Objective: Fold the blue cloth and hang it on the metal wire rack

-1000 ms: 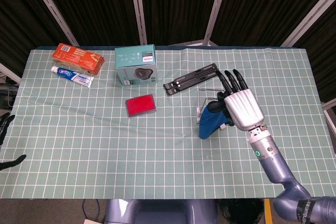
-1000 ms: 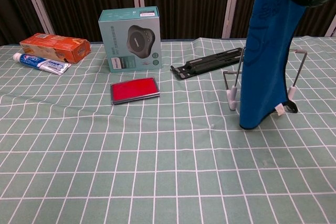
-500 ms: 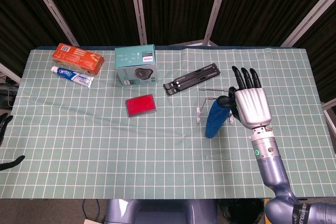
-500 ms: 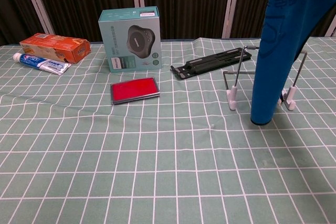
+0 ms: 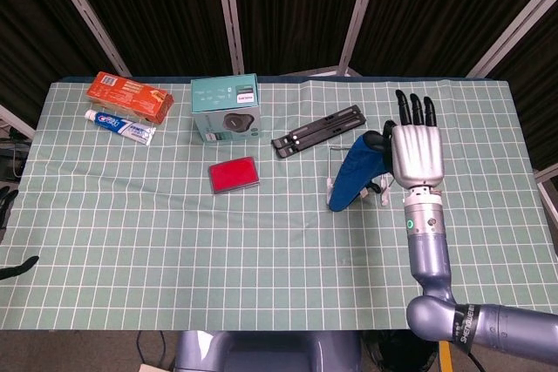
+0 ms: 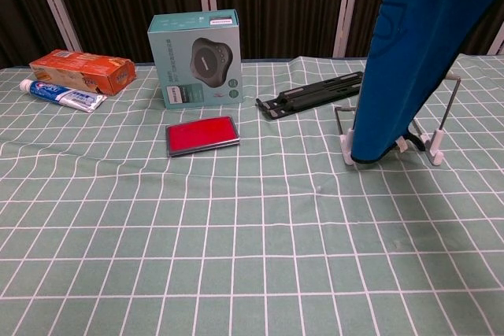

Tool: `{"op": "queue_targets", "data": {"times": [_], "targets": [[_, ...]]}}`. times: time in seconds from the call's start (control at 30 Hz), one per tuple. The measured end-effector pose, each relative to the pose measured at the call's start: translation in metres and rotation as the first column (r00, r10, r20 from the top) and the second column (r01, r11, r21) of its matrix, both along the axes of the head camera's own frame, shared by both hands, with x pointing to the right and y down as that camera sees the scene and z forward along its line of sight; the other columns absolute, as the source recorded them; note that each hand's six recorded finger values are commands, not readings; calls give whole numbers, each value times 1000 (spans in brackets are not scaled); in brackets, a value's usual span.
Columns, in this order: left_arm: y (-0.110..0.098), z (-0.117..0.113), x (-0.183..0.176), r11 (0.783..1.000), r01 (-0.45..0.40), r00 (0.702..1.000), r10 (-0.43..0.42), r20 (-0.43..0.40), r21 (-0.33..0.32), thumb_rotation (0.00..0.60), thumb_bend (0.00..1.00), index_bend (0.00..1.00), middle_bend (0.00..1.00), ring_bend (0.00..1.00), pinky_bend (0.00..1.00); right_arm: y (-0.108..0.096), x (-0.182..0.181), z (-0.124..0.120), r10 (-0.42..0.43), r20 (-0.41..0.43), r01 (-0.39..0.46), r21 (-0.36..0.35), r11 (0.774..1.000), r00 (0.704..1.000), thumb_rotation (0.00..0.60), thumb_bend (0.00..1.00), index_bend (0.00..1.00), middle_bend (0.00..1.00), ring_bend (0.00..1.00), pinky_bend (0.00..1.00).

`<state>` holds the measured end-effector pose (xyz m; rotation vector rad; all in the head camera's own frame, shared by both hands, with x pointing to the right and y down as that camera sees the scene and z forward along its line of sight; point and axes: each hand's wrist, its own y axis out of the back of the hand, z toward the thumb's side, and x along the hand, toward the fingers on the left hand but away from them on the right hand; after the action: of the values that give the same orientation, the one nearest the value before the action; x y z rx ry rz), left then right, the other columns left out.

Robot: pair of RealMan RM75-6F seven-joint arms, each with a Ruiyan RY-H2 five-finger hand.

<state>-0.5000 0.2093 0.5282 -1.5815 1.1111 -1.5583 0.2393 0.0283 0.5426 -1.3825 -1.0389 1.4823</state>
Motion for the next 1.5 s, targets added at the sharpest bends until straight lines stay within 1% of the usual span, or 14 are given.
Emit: {"op": "queue_targets", "data": {"times": [0.2,0.3,0.47,0.6,0.8,0.97,1.13,1.23,1.5], "targets": [[-1,5,-3,1000,10,1000,-10,11,-15,600,0,0,0,0,0,-13,9,-8,95,15,-95,15,995,995,600,554,758,42,0,0],[-1,6,-2,1000,5,1000,-5,14,-16,600,0,0,0,0,0,-17,16,-8,125,-1,-125,16,992,992,600,555,759,42,0,0],[-1,6,1,1000,-4,1000,4,14,-13,600,0,0,0,0,0,-23,21,-6,154,-55,-154,2,988,987,600,554,759,42,0,0],[-2,7,3,1000,-7,1000,7,16,-15,600,0,0,0,0,0,-26,18,-2,153,-93,-154,-7,988,984,600,555,759,42,0,0],[-2,10,0,1000,2,1000,-2,26,-22,600,0,0,0,0,0,-30,15,12,154,-155,-160,-24,987,976,600,555,759,42,0,0],[-3,13,-4,999,16,999,-15,37,-30,600,0,0,0,0,0,-40,13,24,165,-194,-173,-25,985,967,600,555,759,42,0,0],[-4,19,-9,998,33,998,-31,53,-47,600,0,0,0,0,0,-53,15,40,170,-259,-186,-37,982,951,600,555,759,42,0,0],[-5,22,-11,998,38,998,-34,59,-54,600,0,0,0,0,0,-56,12,53,161,-269,-186,-69,980,950,600,555,759,42,0,0],[-7,29,-14,996,49,996,-44,73,-71,600,0,0,0,0,0,-60,5,73,129,-277,-167,-119,979,952,600,555,759,42,0,0]]}}
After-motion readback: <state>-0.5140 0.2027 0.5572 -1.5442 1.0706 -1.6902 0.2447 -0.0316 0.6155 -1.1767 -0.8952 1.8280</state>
